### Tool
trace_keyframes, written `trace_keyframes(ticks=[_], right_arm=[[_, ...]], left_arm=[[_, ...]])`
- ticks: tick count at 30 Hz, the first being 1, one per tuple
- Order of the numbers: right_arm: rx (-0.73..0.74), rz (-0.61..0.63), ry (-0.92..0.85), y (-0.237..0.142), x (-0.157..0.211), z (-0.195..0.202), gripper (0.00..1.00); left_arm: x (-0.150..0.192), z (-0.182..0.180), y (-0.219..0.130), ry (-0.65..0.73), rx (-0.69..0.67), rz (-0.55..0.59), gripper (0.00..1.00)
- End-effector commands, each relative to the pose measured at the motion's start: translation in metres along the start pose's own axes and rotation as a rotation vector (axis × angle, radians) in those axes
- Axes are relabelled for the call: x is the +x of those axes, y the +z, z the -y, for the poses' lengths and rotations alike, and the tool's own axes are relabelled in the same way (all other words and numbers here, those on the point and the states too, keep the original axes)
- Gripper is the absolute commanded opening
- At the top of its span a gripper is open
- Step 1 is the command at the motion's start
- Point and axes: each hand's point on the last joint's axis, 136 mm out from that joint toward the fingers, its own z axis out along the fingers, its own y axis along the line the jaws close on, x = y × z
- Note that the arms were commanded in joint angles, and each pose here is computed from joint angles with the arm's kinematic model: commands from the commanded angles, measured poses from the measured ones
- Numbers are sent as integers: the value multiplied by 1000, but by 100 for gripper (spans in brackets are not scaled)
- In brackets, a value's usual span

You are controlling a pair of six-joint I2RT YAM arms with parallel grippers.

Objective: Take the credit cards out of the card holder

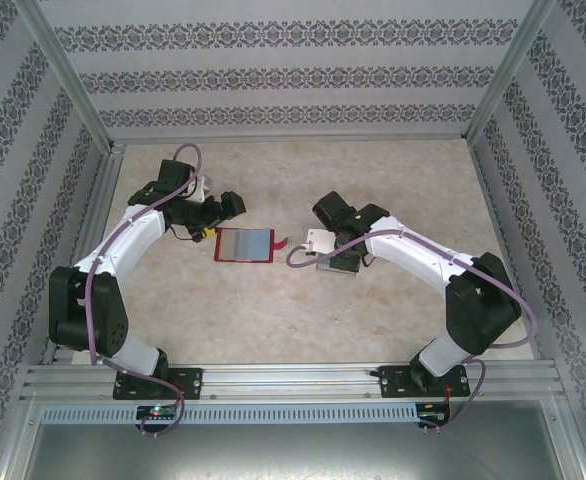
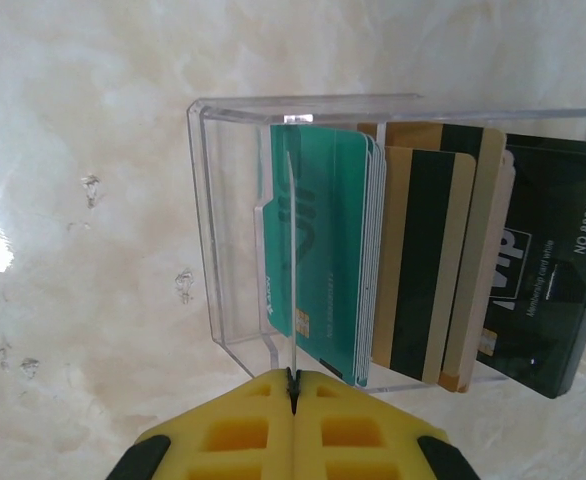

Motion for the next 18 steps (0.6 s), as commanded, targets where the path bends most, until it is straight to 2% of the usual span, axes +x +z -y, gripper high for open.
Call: trace_keyframes(ticks=[1, 12, 18], right_arm=[[10, -13, 2, 12, 2, 6, 0], [-25, -19, 39, 30, -11, 9, 0], [30, -55, 75, 32, -2, 17, 21]], left_arm=[[-4, 3, -5, 7, 22, 18, 100], [-3, 2, -4, 14, 14, 10, 100], [-4, 2, -5, 17, 11, 13, 100]])
